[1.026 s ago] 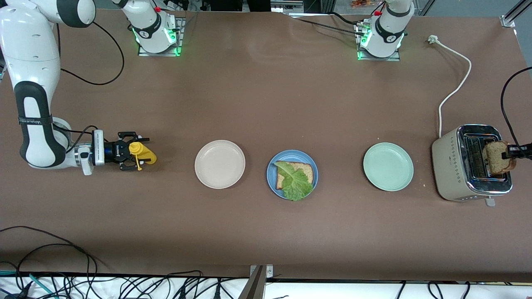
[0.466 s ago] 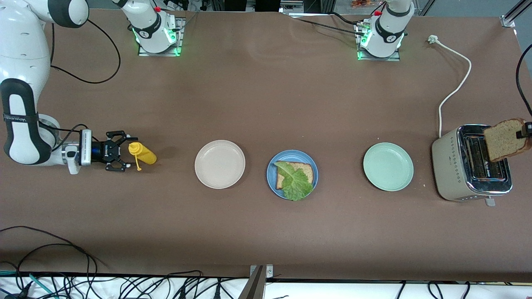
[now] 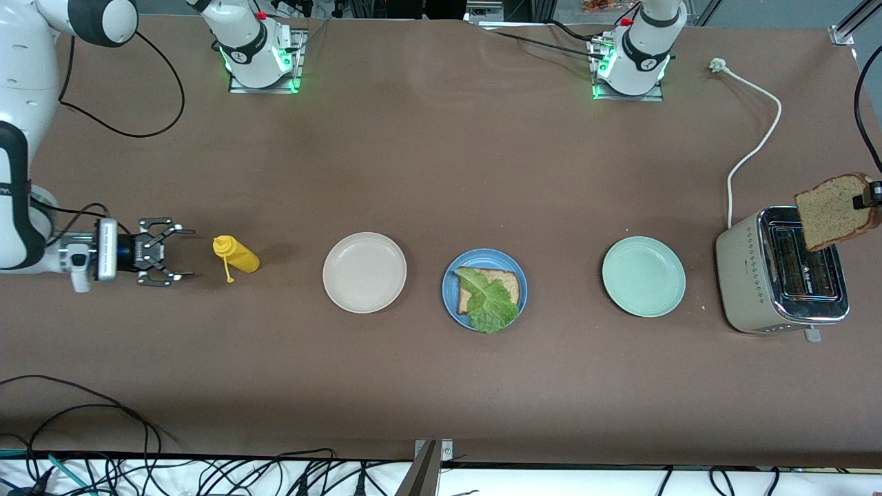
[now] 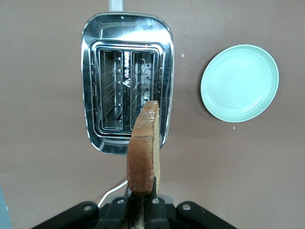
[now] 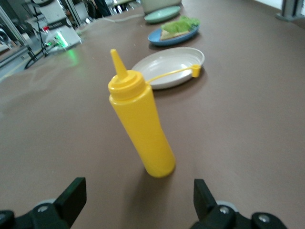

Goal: Make sandwich in blue plate with both arms
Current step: 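Lift the bread out with the left gripper while the right gripper withdraws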

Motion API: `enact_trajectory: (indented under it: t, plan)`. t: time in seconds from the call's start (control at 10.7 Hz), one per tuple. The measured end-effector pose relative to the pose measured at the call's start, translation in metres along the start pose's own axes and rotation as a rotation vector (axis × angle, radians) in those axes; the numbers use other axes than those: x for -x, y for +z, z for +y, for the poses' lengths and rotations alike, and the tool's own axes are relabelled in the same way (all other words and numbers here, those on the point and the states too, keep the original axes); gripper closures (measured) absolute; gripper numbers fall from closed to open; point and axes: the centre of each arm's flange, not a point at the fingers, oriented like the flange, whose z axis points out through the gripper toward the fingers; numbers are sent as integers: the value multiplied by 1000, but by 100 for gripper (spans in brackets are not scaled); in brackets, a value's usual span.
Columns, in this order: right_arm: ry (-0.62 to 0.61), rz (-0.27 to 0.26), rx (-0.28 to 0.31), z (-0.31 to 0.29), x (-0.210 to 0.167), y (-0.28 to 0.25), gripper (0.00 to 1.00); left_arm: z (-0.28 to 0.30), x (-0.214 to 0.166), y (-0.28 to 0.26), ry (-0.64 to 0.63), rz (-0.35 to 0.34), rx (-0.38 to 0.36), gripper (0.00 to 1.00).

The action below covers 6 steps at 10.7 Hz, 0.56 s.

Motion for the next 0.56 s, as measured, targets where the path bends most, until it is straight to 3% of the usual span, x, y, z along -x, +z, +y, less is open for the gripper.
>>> enact_trajectory:
  t: [0.28, 0.56]
  plan:
    - [126, -169, 62, 7, -55, -71, 0, 21, -6, -1, -10, -1, -7, 90]
    - [299, -320, 135, 0, -149, -106, 0, 39, -10, -2, -8, -1, -13, 90]
